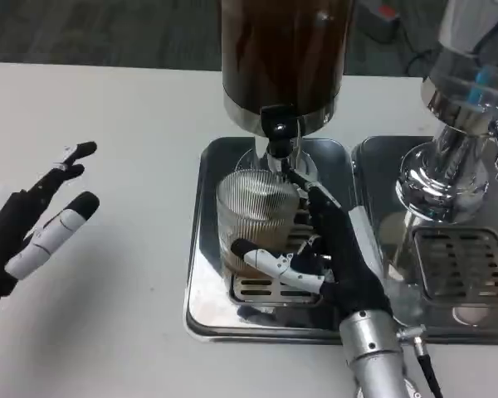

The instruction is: Grasp the cup under the faucet to collect the drink, then remove the cup.

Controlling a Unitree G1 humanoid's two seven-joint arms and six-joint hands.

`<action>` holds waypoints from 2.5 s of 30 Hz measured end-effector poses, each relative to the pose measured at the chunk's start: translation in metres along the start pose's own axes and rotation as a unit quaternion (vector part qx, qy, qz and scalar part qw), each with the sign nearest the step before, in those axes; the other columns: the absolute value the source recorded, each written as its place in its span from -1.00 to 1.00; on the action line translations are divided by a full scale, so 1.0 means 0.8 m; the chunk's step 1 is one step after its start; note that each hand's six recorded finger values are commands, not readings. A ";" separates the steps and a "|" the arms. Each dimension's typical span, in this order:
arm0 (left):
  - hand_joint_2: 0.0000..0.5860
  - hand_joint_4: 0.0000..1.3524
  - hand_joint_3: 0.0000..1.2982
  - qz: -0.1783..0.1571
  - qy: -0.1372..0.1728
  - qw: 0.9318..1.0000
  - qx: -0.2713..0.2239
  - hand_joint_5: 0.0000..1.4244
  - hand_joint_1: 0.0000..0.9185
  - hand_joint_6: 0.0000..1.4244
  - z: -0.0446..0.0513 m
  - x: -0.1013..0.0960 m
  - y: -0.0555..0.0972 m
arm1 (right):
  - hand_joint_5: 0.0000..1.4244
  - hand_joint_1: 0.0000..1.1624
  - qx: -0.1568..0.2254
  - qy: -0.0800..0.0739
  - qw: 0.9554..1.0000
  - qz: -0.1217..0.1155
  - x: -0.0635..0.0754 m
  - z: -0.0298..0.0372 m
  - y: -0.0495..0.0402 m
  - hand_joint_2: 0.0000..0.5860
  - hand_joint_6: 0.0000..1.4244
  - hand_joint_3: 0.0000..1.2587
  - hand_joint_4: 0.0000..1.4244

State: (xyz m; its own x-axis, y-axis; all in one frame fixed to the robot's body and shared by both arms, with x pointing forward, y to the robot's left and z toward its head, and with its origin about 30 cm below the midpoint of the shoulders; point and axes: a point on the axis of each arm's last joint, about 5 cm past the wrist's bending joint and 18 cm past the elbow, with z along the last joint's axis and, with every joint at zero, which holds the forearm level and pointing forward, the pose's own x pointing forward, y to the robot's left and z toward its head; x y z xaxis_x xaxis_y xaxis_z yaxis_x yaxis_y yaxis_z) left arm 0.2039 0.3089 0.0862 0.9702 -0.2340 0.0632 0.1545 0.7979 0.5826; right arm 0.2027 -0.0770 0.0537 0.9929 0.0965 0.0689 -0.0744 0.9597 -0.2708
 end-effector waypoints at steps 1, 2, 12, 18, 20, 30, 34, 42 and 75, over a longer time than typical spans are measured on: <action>-0.54 -1.00 -0.84 0.000 0.000 1.000 0.000 -0.90 -1.00 -1.00 0.000 0.000 0.000 | 0.21 0.81 0.000 0.000 1.000 -0.004 -0.001 -0.0001 -0.001 -0.39 0.75 -0.56 -0.21; -0.54 -1.00 -0.84 0.000 0.000 1.000 0.000 -0.90 -1.00 -1.00 0.000 0.000 0.000 | 0.22 0.81 0.000 0.000 1.000 -0.008 -0.002 -0.0005 -0.001 -0.41 0.76 -0.56 -0.20; -0.54 -1.00 -0.84 -0.002 0.000 1.000 0.000 -0.90 -1.00 -1.00 0.000 0.001 0.000 | 0.27 0.82 0.001 0.006 0.999 -0.049 -0.018 -0.0032 -0.006 -0.49 0.83 -0.50 -0.15; -0.53 -1.00 -0.84 -0.008 0.000 1.000 -0.001 -0.90 -1.00 -1.00 0.000 0.001 -0.002 | 0.28 0.81 0.001 0.007 0.997 -0.072 -0.025 -0.0011 -0.010 -0.51 0.83 -0.48 -0.15; -0.53 -1.00 -0.84 -0.008 -0.001 1.000 -0.001 -0.90 -1.00 -1.00 0.000 0.001 -0.002 | 0.28 0.81 0.002 0.008 0.997 -0.074 -0.027 -0.0011 -0.011 -0.51 0.84 -0.48 -0.15; -0.52 -1.00 -0.84 -0.014 -0.014 1.000 0.001 -0.90 -1.00 -1.00 0.004 0.003 -0.006 | 0.28 0.83 -0.002 0.009 0.995 -0.098 -0.041 0.0045 -0.020 -0.54 0.85 -0.46 -0.14; -0.51 -1.00 -0.84 -0.024 -0.018 1.000 0.003 -0.91 -1.00 -1.00 0.005 0.004 -0.009 | 0.30 0.83 -0.002 0.016 0.994 -0.107 -0.046 0.0038 -0.023 -0.56 0.85 -0.44 -0.12; -0.50 -1.00 -0.87 -0.063 -0.028 0.996 0.055 -0.95 -1.00 -1.00 0.012 0.009 -0.011 | 0.30 0.84 -0.016 0.008 0.993 -0.121 -0.052 0.0079 -0.027 -0.60 0.87 -0.42 -0.10; -0.49 -1.00 -0.93 -0.091 -0.056 0.986 0.132 -1.00 -1.00 -1.00 0.019 -0.008 -0.002 | 0.36 0.82 -0.011 -0.005 0.986 -0.168 -0.087 0.0230 -0.040 -0.64 0.90 -0.34 -0.03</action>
State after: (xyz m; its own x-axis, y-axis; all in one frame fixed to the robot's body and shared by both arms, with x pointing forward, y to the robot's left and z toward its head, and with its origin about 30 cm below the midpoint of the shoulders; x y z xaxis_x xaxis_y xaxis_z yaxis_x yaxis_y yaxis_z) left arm 0.1943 0.3005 0.0971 0.9022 -0.4308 0.0192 0.2550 0.5690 0.7818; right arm 0.1343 -0.1098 0.0754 0.9600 -0.2239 0.1682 0.2614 0.9319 -0.2516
